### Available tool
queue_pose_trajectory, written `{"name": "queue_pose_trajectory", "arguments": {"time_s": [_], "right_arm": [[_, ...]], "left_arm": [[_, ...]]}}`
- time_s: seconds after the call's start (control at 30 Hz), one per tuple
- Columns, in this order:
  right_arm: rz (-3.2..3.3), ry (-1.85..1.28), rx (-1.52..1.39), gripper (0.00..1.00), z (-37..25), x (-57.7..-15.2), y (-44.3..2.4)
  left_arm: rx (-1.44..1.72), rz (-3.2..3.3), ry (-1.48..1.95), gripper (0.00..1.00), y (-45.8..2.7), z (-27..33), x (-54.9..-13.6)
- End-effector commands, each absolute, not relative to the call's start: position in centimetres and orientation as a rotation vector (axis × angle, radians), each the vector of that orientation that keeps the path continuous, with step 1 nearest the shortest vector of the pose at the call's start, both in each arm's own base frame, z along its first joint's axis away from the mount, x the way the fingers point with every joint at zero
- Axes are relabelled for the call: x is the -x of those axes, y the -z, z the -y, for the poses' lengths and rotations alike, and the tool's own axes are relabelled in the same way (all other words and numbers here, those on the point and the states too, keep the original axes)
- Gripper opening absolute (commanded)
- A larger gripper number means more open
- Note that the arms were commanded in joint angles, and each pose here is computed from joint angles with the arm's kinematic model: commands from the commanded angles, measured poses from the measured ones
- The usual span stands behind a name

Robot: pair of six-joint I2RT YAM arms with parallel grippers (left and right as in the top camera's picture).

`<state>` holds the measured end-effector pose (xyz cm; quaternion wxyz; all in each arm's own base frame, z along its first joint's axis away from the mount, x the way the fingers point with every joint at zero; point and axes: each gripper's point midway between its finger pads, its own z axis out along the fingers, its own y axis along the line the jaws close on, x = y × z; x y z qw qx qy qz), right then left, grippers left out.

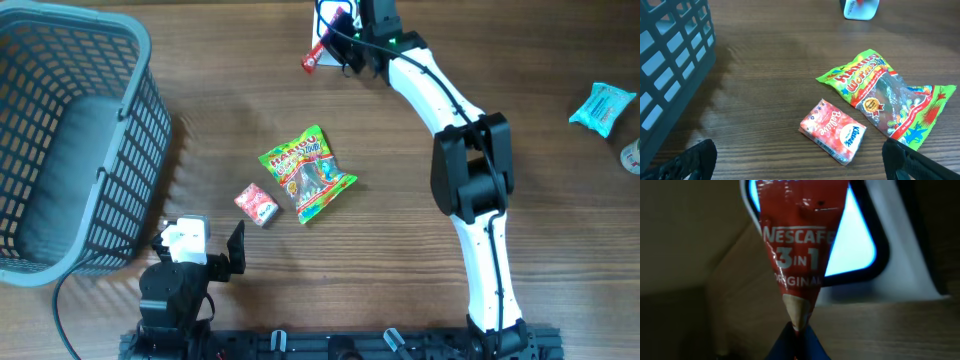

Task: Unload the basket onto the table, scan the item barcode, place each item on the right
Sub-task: 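Hold the Nescafe stick's printed side in front of the scanner, then carry the stick to the far right and drop it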

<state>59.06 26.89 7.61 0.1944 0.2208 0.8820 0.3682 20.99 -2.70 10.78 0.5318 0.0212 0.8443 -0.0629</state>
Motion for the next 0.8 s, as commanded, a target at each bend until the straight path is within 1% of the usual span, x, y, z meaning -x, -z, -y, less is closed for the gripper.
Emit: {"name": "queue_pose_trajectory", "arguments": {"time_s": [0.0,0.1,0.23,0.37,0.4,0.47,0.6,0.67,0.77], "right_arm": [[-2.459,-1.087,-0.455,0.05,-25.1,-58.5,-12.9],[-2.526,-1.008,-0.475,0.05,-22.1,-56.4,-15.2],[-2.628,-0.668,-0.697,0.04,-13.4,-52.8,-16.6],[-2.671,-0.344,-0.936,0.04,-3.6,-49.1,-16.8],[-2.691,-0.269,-0.972,0.04,-1.2,-48.2,-16.5],[-2.703,0.004,-1.115,0.04,5.8,-45.5,-15.2],[-2.651,0.367,-1.276,0.04,15.2,-41.9,-12.5],[-2.631,0.436,-1.301,0.04,18.7,-40.9,-10.7],[-2.640,0.452,-1.282,0.04,21.6,-39.9,-8.0]], "left_arm": [[-0.059,-2.012,0.134,1.00,-10.6,2.5,-21.0],[-0.059,-2.012,0.134,1.00,-10.6,2.5,-21.0],[-0.059,-2.012,0.134,1.00,-10.6,2.5,-21.0],[-0.059,-2.012,0.133,1.00,-10.6,2.5,-21.0],[-0.059,-2.012,0.134,1.00,-10.6,2.5,-21.0],[-0.059,-2.012,0.134,1.00,-10.6,2.5,-21.0],[-0.059,-2.012,0.134,1.00,-10.6,2.5,-21.0],[-0.059,-2.012,0.134,1.00,-10.6,2.5,-21.0],[-0.059,-2.012,0.134,1.00,-10.6,2.5,-21.0]]}}
